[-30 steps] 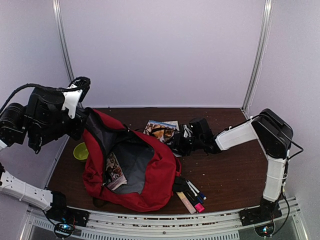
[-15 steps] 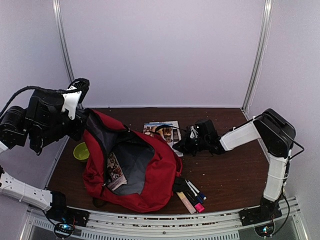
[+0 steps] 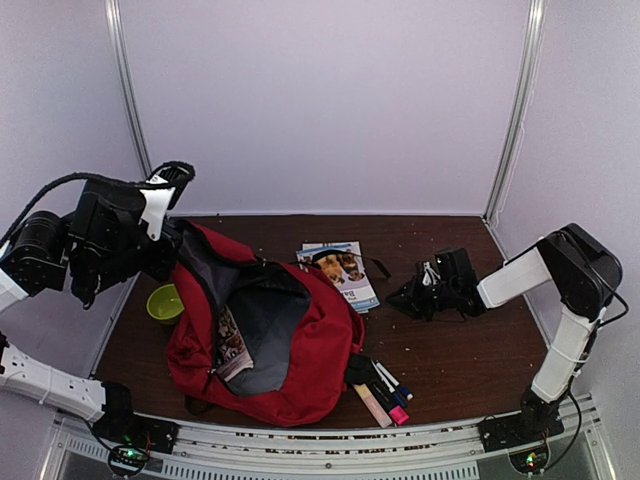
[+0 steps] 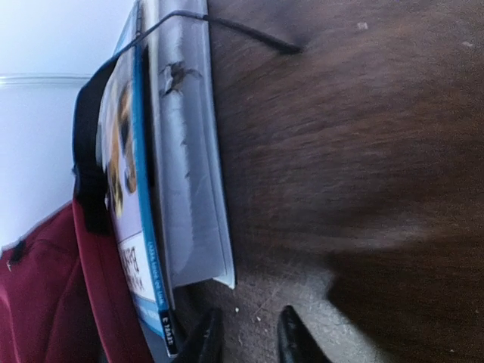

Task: Pack the student bag
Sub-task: Grab the book from the center of the board.

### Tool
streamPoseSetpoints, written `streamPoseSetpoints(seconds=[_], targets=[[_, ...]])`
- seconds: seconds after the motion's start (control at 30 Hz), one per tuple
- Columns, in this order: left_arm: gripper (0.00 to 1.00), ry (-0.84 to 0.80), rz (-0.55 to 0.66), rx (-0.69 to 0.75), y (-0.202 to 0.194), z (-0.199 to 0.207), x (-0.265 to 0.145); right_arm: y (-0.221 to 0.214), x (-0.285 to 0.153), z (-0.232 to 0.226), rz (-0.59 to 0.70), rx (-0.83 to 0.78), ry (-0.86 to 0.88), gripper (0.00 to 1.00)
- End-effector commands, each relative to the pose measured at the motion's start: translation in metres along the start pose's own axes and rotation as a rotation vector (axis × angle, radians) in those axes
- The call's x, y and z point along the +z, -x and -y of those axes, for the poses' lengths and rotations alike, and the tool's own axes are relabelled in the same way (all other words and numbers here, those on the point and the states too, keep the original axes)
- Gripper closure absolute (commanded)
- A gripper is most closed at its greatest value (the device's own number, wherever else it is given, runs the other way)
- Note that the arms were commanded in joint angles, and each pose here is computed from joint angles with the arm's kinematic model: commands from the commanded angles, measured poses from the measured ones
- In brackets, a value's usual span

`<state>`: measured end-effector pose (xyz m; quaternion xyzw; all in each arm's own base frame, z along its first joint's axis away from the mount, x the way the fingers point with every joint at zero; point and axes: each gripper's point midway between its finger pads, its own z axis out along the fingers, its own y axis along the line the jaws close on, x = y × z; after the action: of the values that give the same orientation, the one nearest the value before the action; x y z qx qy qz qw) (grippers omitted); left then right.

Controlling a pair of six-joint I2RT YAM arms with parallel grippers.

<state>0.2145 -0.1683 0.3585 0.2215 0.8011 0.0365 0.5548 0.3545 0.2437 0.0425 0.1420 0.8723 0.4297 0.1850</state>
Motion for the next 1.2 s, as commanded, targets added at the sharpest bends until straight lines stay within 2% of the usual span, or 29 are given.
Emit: streamPoseSetpoints(seconds=[0.0,0.03,0.1,0.13,0.2,0.3,0.4,0.47,0.6,0.63,0.83,1.0,1.17], targets=[[1.0,-0.02,0.023,-0.003,0.015,0.007,0.004,-0.007,-0.011,-0.036,-0.016,-0.069,0.165,0.59],[1.0,-0.023,0.021,0.003,0.015,0.009,0.005,-0.006,-0.013,-0.042,-0.01,-0.079,0.186,0.42],[1.0,-0.025,0.018,0.007,0.015,0.01,0.005,-0.007,-0.013,-0.051,-0.001,-0.094,0.21,0.17],[1.0,-0.027,0.017,0.008,0.015,0.011,0.006,-0.008,-0.012,-0.056,0.003,-0.102,0.223,0.09],[1.0,-0.027,0.016,0.006,0.015,0.011,0.006,-0.011,-0.008,-0.066,-0.002,-0.124,0.246,0.05],[1.0,-0.032,0.015,0.006,0.015,0.013,0.007,-0.019,0.007,-0.076,-0.045,-0.131,0.258,0.1],[1.0,-0.039,0.017,0.004,0.017,0.013,0.006,-0.019,0.018,-0.083,-0.073,-0.108,0.278,0.23],[1.0,-0.038,0.02,0.001,0.018,0.013,0.006,-0.019,0.021,-0.084,-0.079,-0.099,0.284,0.29],[1.0,-0.044,0.028,0.005,0.02,0.016,0.007,-0.021,0.023,-0.094,-0.106,-0.116,0.299,0.5],[1.0,-0.046,0.029,0.007,0.02,0.017,0.008,-0.023,0.024,-0.093,-0.118,-0.115,0.292,0.52],[1.0,-0.057,0.028,0.017,0.022,0.021,0.009,-0.028,0.036,-0.065,-0.149,-0.1,0.172,0.47],[1.0,-0.062,0.035,0.013,0.025,0.02,0.007,-0.029,0.044,-0.055,-0.159,-0.082,0.153,0.48],[1.0,-0.063,0.04,0.008,0.025,0.019,0.006,-0.027,0.045,-0.044,-0.157,-0.133,0.072,0.51]])
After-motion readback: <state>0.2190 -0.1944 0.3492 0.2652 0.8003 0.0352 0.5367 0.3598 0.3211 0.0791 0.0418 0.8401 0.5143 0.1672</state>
